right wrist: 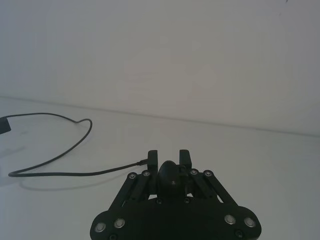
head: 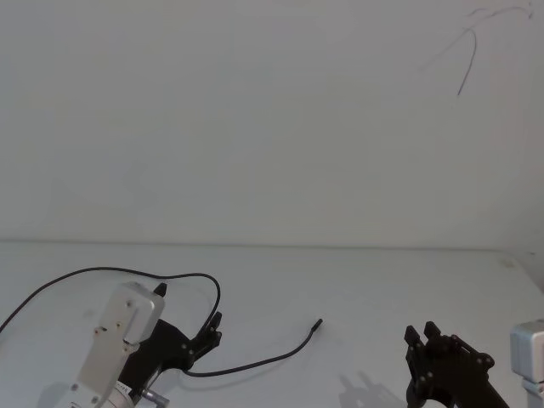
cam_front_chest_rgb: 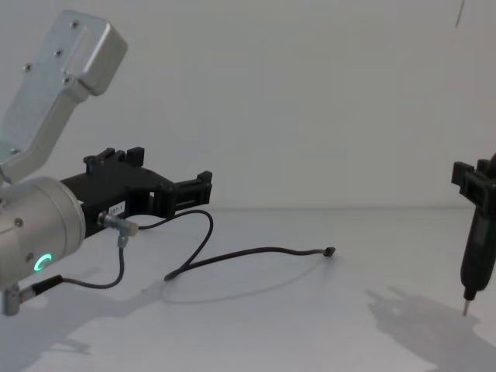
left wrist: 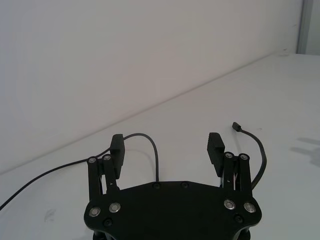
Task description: Pick up the data cable with the one hand.
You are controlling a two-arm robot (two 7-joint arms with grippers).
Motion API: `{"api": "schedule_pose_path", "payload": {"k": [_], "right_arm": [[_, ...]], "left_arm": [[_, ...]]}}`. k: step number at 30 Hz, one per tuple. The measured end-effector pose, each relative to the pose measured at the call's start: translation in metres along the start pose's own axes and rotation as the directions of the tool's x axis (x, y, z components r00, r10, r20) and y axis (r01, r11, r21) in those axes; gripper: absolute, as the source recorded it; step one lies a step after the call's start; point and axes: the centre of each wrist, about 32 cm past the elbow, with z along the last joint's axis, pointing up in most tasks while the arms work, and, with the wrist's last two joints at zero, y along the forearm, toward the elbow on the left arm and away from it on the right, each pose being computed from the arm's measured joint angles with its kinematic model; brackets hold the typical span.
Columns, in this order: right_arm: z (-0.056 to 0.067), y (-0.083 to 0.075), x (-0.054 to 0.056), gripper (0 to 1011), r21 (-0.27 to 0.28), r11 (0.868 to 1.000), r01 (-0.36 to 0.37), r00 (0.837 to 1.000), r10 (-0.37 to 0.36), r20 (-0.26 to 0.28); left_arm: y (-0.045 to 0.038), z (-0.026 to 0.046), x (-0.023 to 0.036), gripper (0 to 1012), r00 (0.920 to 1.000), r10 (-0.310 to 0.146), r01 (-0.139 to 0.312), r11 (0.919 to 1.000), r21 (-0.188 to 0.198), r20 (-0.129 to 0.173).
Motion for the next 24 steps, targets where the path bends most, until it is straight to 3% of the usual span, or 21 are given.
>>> {"api": "schedule_pose_path", "payload": {"k": [17,24], "right_arm": [[0.0,0.0,0.0,251,0.0,1.0,0.0,1.0,0.0,0.0],[0.0,0.0,0.0,251,0.0,1.0,0.0,1.0,0.0,0.0]], "left_arm": [[-0.0001,0.0001,0.0,1001,1.0,-0.001,0.001,1.0,0.0,0.0],[-0.0025,0.0032,0.0033,1001,0.9996,-0.029,0.029,0.9995,-0.011,0.004]]}}
